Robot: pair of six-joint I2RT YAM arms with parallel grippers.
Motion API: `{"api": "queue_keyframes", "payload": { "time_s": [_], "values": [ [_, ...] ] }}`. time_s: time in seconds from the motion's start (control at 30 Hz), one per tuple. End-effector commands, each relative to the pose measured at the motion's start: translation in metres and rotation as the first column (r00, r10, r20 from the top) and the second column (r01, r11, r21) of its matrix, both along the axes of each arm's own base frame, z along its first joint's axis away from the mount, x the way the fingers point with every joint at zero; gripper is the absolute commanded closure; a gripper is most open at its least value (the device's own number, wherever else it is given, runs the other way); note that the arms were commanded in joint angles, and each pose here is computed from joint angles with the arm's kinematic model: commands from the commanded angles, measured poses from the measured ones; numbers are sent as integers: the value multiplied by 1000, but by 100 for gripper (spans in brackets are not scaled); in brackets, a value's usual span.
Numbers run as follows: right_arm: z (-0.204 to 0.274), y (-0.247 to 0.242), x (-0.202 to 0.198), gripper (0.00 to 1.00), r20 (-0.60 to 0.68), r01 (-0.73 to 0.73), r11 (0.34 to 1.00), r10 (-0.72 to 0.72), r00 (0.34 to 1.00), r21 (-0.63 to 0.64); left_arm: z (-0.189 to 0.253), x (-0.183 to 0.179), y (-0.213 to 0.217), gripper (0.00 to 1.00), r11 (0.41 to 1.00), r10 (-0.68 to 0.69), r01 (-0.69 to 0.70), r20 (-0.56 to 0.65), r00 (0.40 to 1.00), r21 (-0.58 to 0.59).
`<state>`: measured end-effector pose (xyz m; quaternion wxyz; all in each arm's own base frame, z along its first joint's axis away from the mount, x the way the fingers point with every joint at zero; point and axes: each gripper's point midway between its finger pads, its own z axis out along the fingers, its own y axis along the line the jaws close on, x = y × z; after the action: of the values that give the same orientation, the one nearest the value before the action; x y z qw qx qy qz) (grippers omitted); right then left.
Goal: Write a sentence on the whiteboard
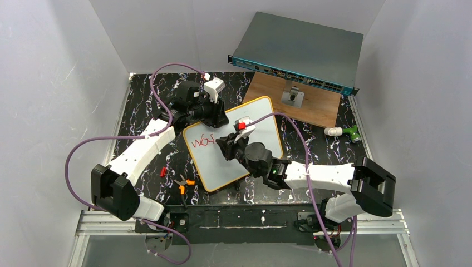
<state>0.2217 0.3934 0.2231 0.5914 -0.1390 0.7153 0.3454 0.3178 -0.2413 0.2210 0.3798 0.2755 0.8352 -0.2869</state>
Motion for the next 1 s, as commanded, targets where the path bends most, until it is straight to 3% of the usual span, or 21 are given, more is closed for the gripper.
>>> {"api": "queue_keyframes", "payload": {
  "time_s": [0.0, 0.97],
  "values": [
    [7, -2, 12, 99, 52, 42, 997, -39, 998, -67, 37, 1, -2, 100, 999, -6, 11, 115, 993, -45],
    [38, -10, 36, 99, 144, 140, 987, -128, 981, -79, 38, -1, -2, 100, 999, -9, 14, 115, 993, -45]
  ]
}}
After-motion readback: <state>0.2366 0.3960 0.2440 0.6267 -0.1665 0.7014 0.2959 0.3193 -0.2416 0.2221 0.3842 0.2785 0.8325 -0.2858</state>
